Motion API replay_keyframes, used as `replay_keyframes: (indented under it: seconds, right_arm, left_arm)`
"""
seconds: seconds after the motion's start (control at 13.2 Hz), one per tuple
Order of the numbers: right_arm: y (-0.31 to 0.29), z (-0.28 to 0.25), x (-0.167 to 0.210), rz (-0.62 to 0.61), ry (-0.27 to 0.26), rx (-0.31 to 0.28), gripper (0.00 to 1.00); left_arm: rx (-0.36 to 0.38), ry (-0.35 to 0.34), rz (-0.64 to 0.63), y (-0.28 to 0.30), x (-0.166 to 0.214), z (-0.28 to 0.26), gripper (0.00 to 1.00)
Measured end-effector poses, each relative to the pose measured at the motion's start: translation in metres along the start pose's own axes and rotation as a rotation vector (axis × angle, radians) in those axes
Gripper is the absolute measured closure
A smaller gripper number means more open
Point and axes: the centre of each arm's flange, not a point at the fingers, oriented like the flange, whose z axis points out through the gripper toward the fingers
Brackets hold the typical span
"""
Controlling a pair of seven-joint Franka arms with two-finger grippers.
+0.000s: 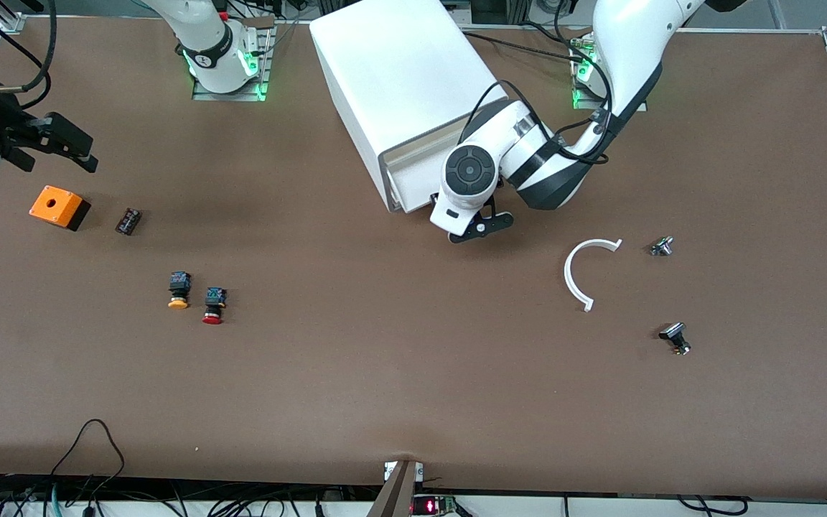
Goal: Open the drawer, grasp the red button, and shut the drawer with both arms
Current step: 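Push the drawer front into the cabinet with the left gripper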
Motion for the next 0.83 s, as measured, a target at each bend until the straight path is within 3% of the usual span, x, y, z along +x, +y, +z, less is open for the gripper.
replay_keyframes:
  seconds: [0.83]
  right_arm:
    - [-0.004, -0.002, 0.0, -0.006, 0.005, -0.005, 0.01]
  left_arm:
    - [0.03, -0.032, -0.033, 0.014, -0.044, 0.018, 0.0]
